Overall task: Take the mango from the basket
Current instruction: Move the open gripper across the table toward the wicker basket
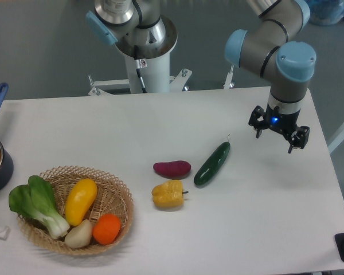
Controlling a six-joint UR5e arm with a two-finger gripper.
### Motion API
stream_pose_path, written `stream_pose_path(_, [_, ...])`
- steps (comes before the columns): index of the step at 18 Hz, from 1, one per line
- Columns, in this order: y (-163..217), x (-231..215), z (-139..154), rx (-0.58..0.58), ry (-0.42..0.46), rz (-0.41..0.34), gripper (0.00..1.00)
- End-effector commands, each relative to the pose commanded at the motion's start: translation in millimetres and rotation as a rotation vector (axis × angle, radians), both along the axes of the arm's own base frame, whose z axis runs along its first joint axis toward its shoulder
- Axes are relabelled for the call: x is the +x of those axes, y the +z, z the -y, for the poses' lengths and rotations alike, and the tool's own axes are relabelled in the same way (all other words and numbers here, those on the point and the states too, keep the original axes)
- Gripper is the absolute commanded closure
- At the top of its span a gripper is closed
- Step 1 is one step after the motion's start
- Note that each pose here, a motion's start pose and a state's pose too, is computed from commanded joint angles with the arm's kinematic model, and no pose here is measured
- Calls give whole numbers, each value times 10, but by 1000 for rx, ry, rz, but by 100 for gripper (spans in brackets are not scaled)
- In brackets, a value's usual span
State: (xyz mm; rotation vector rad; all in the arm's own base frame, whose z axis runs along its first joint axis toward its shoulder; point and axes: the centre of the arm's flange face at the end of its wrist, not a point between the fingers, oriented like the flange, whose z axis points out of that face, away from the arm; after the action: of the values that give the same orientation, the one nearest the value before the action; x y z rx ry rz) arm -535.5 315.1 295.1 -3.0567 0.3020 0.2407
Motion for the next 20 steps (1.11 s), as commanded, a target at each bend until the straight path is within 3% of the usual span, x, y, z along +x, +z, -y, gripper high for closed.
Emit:
stream_pose_path(7, [-37,59,22,14,22,18,0])
stream_pose_path(12, [46,511,-29,68,64,45,0])
stream_pose_path(17, [-37,1138,-366,61,60,81,0])
stream_pose_path(20, [0,1514,-727,73,80,91,0])
